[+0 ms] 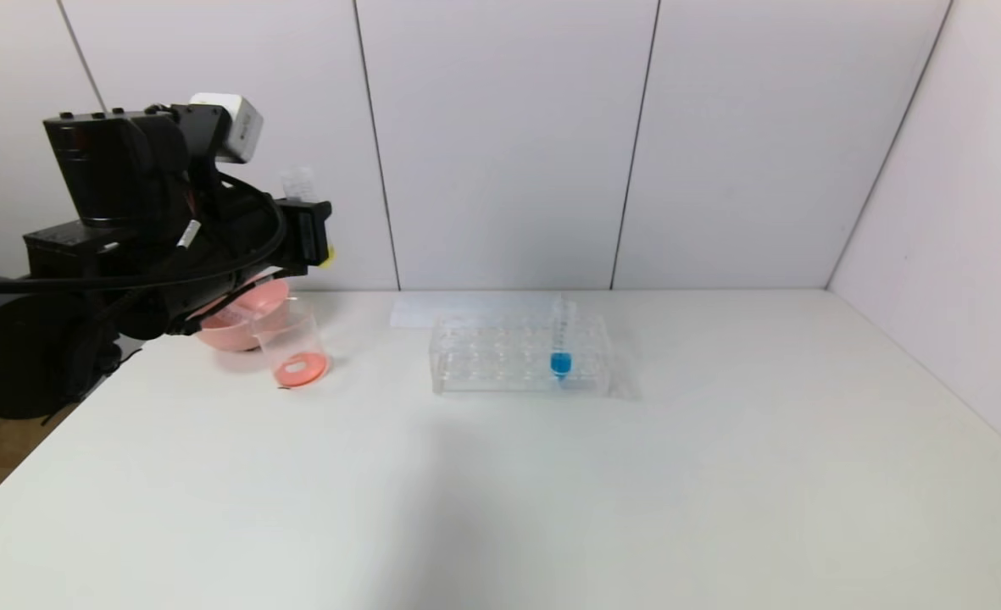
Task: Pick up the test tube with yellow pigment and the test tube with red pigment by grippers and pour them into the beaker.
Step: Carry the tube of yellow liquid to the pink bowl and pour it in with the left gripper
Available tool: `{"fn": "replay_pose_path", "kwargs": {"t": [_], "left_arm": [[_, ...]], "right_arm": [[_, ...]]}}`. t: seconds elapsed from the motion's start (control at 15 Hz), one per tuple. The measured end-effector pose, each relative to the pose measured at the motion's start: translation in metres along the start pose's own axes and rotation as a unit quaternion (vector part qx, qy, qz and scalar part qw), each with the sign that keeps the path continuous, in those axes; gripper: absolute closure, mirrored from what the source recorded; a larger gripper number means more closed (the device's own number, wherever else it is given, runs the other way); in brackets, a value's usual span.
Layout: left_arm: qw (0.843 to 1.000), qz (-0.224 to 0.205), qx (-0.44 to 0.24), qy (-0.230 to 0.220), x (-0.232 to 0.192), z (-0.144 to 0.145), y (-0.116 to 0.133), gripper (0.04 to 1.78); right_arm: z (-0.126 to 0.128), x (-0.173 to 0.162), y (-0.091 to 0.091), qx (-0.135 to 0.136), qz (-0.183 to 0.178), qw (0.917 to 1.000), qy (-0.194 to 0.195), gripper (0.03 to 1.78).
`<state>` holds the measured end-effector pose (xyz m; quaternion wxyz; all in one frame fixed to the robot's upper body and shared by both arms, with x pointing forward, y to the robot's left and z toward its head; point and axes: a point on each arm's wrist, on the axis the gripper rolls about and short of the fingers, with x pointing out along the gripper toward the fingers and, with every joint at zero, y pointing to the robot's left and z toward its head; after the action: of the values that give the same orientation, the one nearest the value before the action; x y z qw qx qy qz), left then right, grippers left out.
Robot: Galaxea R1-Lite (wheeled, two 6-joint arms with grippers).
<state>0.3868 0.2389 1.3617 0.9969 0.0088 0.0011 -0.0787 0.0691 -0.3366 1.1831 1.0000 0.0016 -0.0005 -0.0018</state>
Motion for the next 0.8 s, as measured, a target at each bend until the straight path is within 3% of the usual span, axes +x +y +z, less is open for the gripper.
{"fn": "replay_pose_path", "kwargs": {"t": [0.8], "left_arm": [[0.999,0.047,-0.006,0.001,-0.012,0.0,0.07,1.38]], "right_arm": [[0.0,0.0,0.0,0.0,0.0,1.0,0.0,0.11]]}}
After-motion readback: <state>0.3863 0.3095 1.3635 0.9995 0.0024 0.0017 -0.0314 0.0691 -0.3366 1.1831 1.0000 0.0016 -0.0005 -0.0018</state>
